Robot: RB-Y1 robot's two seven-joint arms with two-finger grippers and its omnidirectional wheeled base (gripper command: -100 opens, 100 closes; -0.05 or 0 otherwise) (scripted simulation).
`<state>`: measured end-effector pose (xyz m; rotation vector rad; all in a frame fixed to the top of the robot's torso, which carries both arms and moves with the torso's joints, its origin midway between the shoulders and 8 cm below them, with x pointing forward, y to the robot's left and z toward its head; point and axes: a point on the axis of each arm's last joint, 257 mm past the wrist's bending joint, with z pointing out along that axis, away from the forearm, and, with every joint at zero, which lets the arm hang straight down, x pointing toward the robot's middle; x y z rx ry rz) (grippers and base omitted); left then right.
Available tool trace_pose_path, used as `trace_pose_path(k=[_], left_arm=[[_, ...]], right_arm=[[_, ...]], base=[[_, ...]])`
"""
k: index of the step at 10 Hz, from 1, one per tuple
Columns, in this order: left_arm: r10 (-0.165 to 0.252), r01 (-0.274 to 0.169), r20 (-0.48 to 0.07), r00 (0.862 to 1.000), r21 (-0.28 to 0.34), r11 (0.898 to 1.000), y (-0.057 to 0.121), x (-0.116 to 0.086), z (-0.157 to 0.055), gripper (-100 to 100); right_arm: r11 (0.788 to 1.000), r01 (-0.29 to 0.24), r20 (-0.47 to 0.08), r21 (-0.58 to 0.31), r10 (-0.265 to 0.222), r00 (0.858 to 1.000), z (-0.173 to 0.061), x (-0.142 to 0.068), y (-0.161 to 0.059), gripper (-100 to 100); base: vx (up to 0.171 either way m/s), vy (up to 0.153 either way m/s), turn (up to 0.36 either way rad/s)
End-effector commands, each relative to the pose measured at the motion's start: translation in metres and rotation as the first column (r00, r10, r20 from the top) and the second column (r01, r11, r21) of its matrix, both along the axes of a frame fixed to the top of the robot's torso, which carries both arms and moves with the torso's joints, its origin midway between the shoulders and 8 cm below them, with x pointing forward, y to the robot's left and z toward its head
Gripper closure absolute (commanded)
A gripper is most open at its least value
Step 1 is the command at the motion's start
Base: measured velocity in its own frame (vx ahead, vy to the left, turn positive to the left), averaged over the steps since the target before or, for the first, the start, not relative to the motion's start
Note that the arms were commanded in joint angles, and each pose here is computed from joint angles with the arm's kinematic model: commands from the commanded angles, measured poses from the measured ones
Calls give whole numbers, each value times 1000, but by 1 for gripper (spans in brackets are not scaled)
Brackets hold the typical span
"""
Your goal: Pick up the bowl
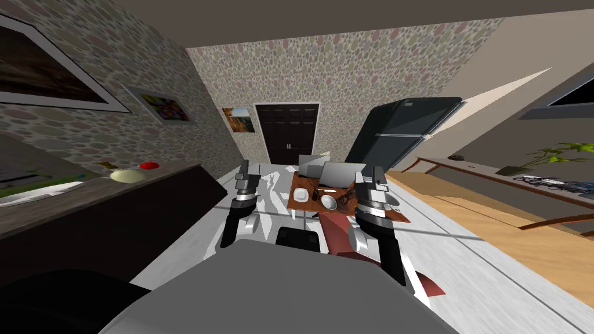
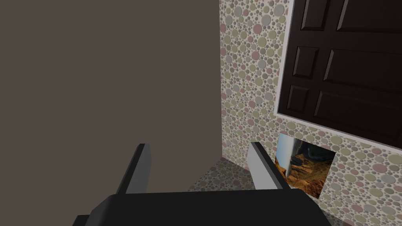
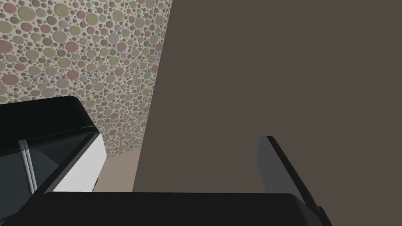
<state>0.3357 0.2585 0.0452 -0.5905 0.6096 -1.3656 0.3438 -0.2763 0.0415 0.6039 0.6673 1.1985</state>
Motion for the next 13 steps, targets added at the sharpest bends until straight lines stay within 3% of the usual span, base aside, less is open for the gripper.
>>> trace_pose_path(k=[1,4,7,8,11,12,13], left_arm=[[0,0,0,1000,0,1000,0,0,0,0],[0,0,0,1000,0,1000,0,0,0,0],[0,0,0,1000,0,1000,0,0,0,0],[0,0,0,1000,0,1000,0,0,0,0],[0,0,0,1000,0,1000,0,0,0,0],[0,0,0,1000,0,1000,0,0,0,0],[0,0,0,1000,0,1000,0,0,0,0]], right_arm=[[998,-32,-26,-49,31,999,-9,10,17,-100],[988,-85,-81,-129,75,994,-31,26,45,-100],[959,-155,-161,-236,118,980,-66,45,81,-100],[959,-155,-161,-236,118,980,-66,45,81,-100],[900,-236,-265,-367,142,954,-118,62,117,-100],[899,-236,-265,-368,142,954,-118,62,117,-100],[870,-266,-304,-415,143,942,-139,67,127,-100]], base=[[-10,57,206],[-17,100,133],[-17,109,167],[-28,76,49],[-28,83,188],[-25,74,26],[-32,66,130]])
